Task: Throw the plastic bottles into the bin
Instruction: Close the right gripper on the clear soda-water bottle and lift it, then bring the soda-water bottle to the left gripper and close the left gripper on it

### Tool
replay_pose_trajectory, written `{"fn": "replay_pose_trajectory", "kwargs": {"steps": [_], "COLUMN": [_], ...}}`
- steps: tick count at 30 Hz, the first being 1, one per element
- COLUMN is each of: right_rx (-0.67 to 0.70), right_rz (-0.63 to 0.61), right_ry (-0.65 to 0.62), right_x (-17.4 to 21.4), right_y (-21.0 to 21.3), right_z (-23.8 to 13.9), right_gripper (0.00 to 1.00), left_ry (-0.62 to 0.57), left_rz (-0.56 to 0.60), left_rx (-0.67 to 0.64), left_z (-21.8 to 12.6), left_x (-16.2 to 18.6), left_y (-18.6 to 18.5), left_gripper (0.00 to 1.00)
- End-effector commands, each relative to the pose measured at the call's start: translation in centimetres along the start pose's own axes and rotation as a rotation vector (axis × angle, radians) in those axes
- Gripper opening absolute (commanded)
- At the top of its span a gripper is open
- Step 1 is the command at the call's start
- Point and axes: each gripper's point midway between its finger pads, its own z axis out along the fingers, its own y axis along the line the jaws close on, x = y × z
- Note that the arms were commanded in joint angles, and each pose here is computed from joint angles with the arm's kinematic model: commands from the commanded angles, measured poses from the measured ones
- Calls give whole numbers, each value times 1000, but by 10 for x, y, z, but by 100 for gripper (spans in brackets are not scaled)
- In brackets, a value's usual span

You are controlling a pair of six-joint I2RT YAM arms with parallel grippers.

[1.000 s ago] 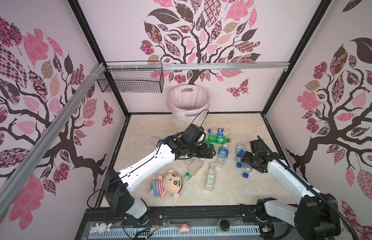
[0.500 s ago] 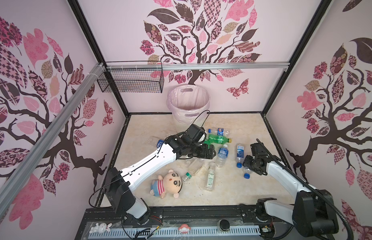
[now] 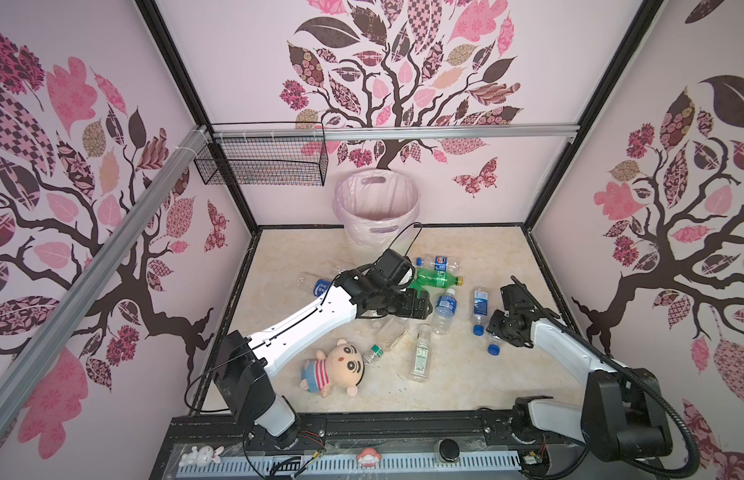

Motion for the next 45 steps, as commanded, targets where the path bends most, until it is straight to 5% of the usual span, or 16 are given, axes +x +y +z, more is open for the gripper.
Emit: {"fn": "replay_pose_trajectory", "kwargs": {"steps": [1,13,26,34,45], "right_rx": [25,-41,-366,-587,-778], "right_rz": [-2,18,46,20,73], "right_ry": [23,-61,-143,-142,-145], "right_x": [1,-27,-88,-96,-114], "right_y": [-4,9,95,159,209], "right_z": [-1,-52,-143,-201,-247], "right_gripper": [49,45,43,43,43], "left_ry": [-40,-77,-229,-300,-277], "left_rz": [32,34,-135,-187,-162], "left_rx": [25,9,9,98,315], "left_z": [-6,-23,-58,-75,-60], "left_x": [-15,-33,-102,-125,-107], "left_y": [-13,-16,-5,-20,-56], "left_gripper": [97,97,97,97,95]}}
